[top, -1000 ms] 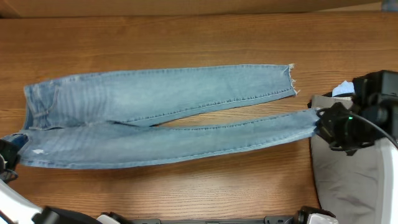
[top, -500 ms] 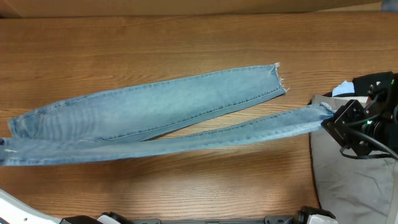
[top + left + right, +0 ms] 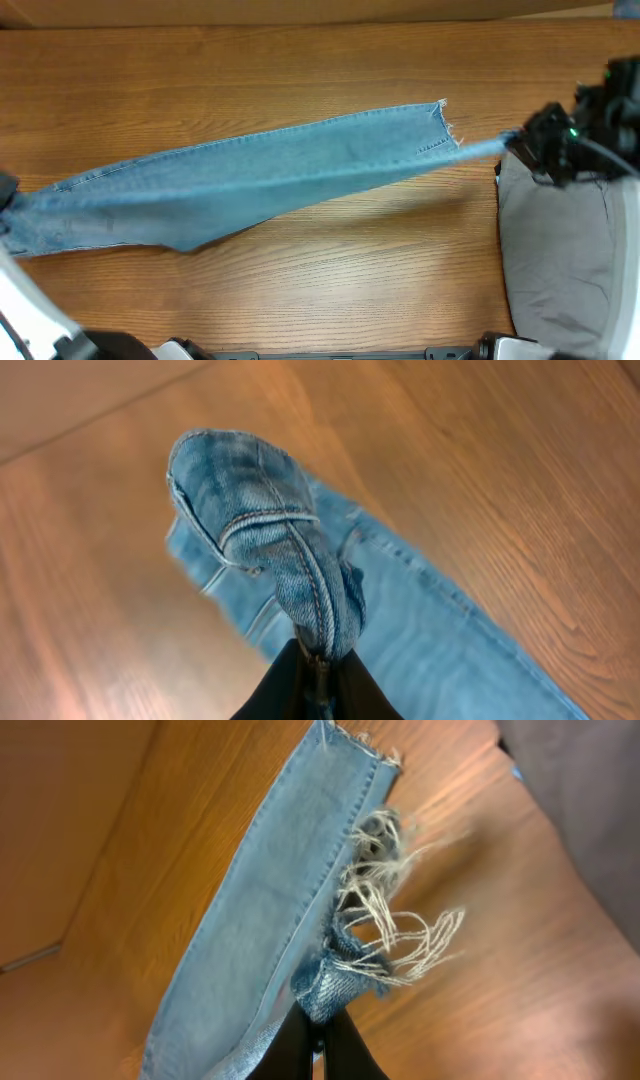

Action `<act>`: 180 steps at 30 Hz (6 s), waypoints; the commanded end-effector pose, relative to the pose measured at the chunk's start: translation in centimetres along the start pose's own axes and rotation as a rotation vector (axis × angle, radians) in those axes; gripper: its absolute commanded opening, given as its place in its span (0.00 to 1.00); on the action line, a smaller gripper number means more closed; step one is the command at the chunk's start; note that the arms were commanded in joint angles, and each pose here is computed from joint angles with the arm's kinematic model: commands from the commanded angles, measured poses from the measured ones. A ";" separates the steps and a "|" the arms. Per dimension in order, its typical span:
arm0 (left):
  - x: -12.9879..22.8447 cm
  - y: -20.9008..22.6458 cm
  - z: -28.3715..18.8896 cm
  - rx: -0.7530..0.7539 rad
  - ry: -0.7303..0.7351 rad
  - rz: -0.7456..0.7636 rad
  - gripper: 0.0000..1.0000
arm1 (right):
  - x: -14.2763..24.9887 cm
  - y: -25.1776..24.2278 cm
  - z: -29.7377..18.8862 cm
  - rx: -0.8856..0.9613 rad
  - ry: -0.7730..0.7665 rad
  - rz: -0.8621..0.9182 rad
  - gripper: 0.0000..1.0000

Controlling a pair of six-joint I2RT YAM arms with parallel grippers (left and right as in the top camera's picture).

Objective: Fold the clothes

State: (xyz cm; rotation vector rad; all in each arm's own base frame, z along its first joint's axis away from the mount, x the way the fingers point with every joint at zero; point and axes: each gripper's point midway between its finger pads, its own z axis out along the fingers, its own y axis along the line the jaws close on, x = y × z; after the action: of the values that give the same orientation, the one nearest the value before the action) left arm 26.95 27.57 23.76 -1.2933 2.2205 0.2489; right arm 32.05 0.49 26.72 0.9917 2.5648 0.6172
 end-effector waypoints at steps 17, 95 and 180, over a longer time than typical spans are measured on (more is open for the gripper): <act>1.4 -5.0 10.6 -0.043 0.105 0.128 0.13 | -4.7 -0.7 14.7 0.130 0.126 0.049 0.04; 3.3 -7.3 19.9 0.551 0.173 0.416 0.93 | -9.9 0.4 21.9 0.031 -0.027 0.111 0.04; 3.6 -3.3 22.5 0.609 0.178 0.144 0.80 | -10.2 -0.5 21.7 0.067 -0.031 -0.080 0.05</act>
State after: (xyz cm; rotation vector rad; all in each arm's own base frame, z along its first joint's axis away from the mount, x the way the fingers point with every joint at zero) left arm 34.91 34.44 4.96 -0.9091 2.2684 -0.3826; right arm 48.39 -0.09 9.40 0.9004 2.6077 0.5220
